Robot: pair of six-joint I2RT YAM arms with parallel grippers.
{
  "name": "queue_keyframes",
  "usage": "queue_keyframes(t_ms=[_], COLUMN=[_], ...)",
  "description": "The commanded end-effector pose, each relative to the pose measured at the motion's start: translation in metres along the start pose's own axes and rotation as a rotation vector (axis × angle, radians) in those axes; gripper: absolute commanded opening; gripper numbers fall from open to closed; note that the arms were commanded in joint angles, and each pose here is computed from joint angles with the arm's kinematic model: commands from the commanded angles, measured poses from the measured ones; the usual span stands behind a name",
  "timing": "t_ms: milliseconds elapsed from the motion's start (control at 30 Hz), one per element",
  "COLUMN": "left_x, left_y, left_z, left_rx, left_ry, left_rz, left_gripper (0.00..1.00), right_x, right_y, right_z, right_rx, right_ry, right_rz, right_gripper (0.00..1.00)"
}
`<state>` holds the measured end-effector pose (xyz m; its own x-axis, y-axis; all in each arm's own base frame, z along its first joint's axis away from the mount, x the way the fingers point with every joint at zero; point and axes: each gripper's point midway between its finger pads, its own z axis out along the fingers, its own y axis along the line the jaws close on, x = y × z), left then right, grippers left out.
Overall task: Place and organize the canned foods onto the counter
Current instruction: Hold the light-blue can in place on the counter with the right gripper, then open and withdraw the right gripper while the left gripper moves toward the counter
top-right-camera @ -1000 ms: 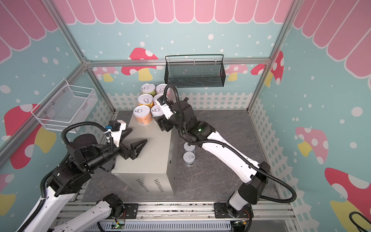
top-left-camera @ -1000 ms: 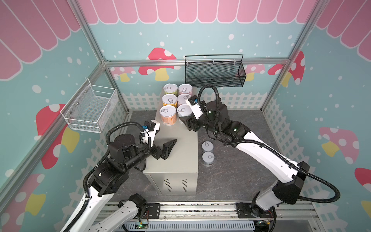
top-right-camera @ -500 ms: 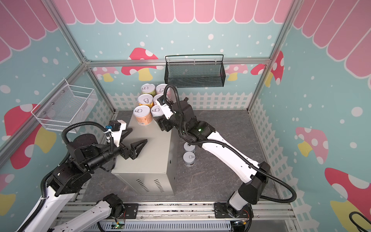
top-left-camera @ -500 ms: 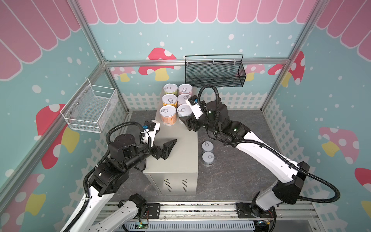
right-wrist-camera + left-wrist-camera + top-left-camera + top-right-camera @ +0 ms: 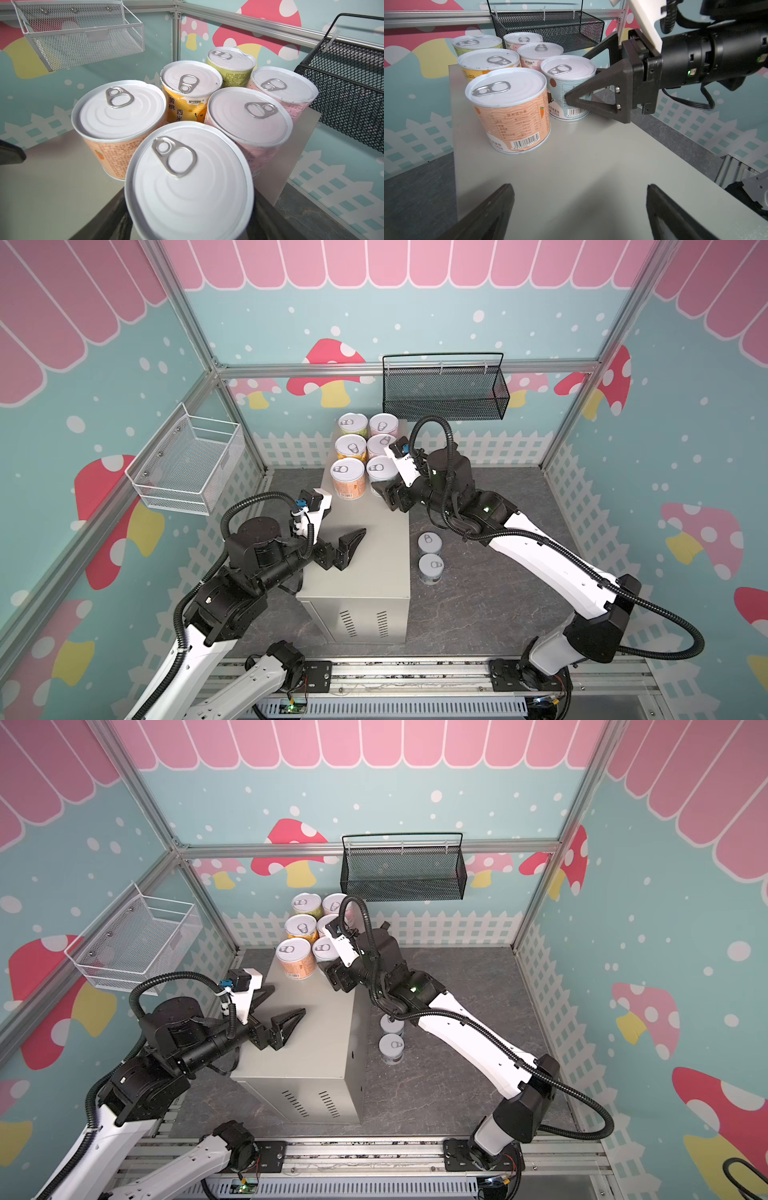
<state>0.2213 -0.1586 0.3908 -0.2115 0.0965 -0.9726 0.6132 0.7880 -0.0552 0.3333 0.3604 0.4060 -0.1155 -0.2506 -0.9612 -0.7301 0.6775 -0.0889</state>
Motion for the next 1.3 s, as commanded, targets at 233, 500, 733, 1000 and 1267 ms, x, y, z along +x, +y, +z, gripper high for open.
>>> queue_keyframes(t_ms=[233,500,733,1000,1267], left_x=[-0.001,0.0,-0.001,-0.004,-0.003], left_y=[-0.001,-0.001,-0.001,-0.002,-0.046], left_z=[-0.001,0.0,0.0,0.001,0.011], left_rx=[0.003,0.005,0.006,0.011,0.23], left_ry=[-0.009,-0.009,-0.009,-0.011,0.076], left_rz=[0.022,0.021,0.019,0.012,0.028], left_gripper=[1.0,1.0,1.0,1.0,1.0], right_x=[0.003,0.003,0.002,0.023,0.066], right_y=[-0.004,-0.005,-0.008,-0.026,-0.047], right_z=[-0.003,-0.006,-0.025,-0.069,-0.113], right_rx=[0.013,0.016,0.034,0.135,0.272], right_ry=[0.005,0.001,-0.009,0.031,0.098], right_rz=[-0.022,-0.021,-0.008,0.011,0.065], right_gripper=[0.83,0.91,0.98,0.99,0.99])
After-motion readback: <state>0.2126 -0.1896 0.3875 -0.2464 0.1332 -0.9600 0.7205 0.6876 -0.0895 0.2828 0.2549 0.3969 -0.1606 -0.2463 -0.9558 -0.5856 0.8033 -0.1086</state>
